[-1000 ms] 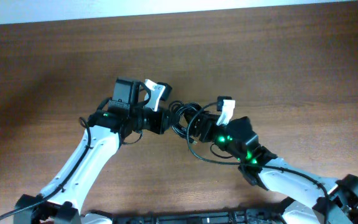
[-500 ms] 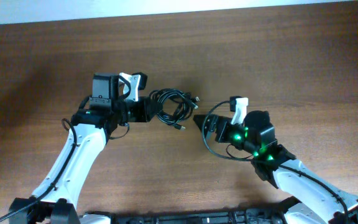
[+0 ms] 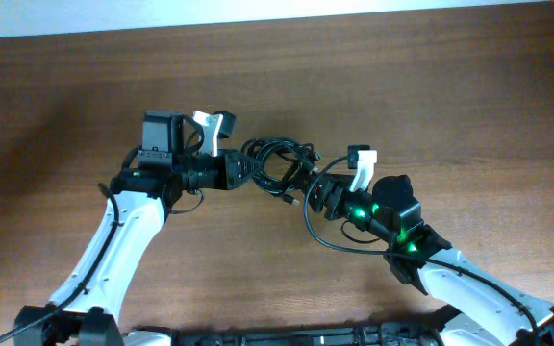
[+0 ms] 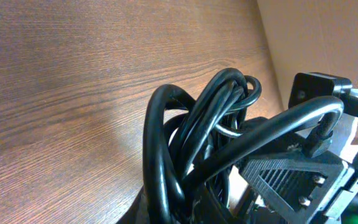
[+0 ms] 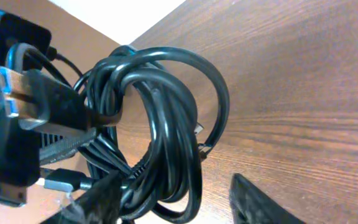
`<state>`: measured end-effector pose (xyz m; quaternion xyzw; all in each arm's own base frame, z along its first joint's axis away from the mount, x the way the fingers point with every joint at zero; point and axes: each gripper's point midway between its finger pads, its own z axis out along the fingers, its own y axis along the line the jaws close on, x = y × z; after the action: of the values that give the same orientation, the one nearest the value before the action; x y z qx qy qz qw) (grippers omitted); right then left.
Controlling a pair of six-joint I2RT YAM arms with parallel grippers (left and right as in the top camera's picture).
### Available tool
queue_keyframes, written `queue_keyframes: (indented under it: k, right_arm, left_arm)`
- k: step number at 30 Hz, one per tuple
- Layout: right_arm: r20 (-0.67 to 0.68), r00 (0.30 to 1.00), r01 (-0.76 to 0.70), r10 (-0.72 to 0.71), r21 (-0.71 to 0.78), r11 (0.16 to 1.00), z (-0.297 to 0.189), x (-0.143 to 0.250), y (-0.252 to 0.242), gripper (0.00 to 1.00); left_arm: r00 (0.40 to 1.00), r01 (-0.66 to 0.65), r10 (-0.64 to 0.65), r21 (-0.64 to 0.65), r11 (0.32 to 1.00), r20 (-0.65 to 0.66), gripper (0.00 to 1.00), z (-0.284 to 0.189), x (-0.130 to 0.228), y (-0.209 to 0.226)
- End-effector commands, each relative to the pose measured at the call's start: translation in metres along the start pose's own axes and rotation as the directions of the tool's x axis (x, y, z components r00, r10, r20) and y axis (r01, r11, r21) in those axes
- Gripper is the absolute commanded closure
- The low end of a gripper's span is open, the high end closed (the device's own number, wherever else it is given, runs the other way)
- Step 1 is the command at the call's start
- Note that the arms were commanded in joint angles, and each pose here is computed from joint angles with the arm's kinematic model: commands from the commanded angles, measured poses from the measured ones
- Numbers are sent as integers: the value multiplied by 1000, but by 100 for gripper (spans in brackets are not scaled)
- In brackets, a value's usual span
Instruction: Untangle cables
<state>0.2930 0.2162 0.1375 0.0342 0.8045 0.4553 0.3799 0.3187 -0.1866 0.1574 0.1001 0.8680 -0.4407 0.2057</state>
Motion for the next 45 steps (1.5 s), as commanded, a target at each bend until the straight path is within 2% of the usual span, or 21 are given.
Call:
queue_keyframes:
  k: [1, 3, 6, 7, 8, 9, 12, 15, 19, 25, 28, 31, 35, 37, 39, 42, 45]
  right_arm:
    - [5, 1000, -24, 24, -15, 1000, 0, 1, 3, 48]
    - [19, 1000, -19, 20, -45, 999, 0, -4, 10, 58]
    - [26, 1000, -16, 17, -52, 999, -1, -5, 12, 80]
    - [26, 1000, -16, 17, -51, 999, -1, -5, 11, 91]
    - [21, 1000, -18, 19, -46, 999, 0, -4, 10, 96]
    - [17, 1000, -20, 21, -41, 999, 0, -3, 9, 96]
    - [15, 1000, -22, 22, -39, 999, 0, -2, 8, 96]
    - [15, 1000, -21, 22, -38, 999, 0, -3, 8, 96]
    - [15, 1000, -21, 22, -39, 999, 0, -2, 8, 96]
    - [-4, 990, 139, -140, -74, 987, -1, 2, 14, 96]
    - [-23, 980, 193, -198, -154, 969, -3, 7, 28, 96]
    - [-19, 965, 248, -262, -269, 931, -10, 5, 46, 96]
    - [-33, 956, 265, -292, -329, 906, -21, -1, 43, 96]
    - [-13, 960, 263, -280, -306, 915, -24, -12, 33, 96]
    - [3, 960, 270, -282, -301, 915, -25, -17, 33, 96]
    - [5, 959, 270, -282, -302, 914, -25, -17, 33, 96]
    - [-4, 959, 268, -284, -313, 911, -26, -15, 34, 96]
  left_arm:
    - [1000, -24, 24, 64, 998, 9, 100, -4, -5, -16]
    - [1000, -24, 24, 64, 998, 9, 100, -4, -5, -16]
    - [1000, -24, 23, 64, 998, 8, 100, -4, -5, -16]
    - [1000, -24, 24, 63, 998, 9, 100, -4, -5, -16]
    - [1000, -26, 25, 63, 998, 10, 82, -4, -6, -16]
    - [999, -30, 29, 63, 998, 16, 74, -4, -7, -16]
    - [999, -24, 22, 50, 998, 49, 62, -12, -16, -9]
    - [993, -14, 7, 55, 998, 121, 57, -36, -36, -2]
    - [986, -16, 6, 57, 998, 169, 50, -54, -46, 0]
    - [986, -55, 45, 58, 997, 162, 49, -51, -44, -3]
    - [963, -242, 234, 50, 969, 137, 49, -42, -36, -11]
    - [944, -317, 310, 52, 947, 109, 49, -35, -27, -17]
    - [967, -243, 251, -138, 960, 42, 62, -33, -19, 19]
    - [977, -209, 214, -159, 965, 11, 68, -34, -10, 25]
    - [981, -194, 196, -158, 968, -4, 69, -34, -6, 26]
    - [982, -188, 187, -152, 970, -19, 66, -32, -1, 24]
    - [960, -279, 274, -126, 952, -57, 51, -24, 6, 16]
